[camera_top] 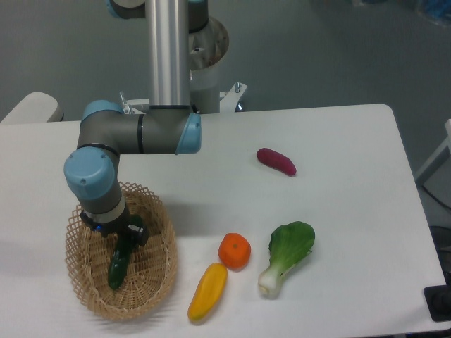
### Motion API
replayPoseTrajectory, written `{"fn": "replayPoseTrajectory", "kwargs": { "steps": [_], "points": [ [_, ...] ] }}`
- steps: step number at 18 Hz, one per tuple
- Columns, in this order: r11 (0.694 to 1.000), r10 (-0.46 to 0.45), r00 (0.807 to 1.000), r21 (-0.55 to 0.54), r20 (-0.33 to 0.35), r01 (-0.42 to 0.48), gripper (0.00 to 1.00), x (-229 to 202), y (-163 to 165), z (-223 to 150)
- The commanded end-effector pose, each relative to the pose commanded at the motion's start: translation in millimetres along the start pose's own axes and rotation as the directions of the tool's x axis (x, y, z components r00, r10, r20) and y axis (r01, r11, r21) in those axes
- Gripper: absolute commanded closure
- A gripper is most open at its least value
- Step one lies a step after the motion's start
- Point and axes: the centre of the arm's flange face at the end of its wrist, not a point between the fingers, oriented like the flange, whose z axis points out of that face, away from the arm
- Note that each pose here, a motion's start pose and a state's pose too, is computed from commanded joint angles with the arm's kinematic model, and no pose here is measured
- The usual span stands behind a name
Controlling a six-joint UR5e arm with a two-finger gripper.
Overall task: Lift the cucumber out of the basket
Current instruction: 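Lower the gripper into the basket and close it on the cucumber, then lift the cucumber up out of the basket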
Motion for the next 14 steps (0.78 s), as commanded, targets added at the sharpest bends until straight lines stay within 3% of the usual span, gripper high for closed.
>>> {"fn": "replayPoseTrajectory", "kwargs": {
  "steps": [8, 14],
  "points": [
    [0.999, 0.006, 1.000, 0.037, 0.015, -0.007, 0.80, -5.1, -10.9, -18.2],
    [0.988, 0.019, 0.997, 0.149, 0.069, -0.029, 0.82, -41.2, -23.1, -90.4]
  ]
}}
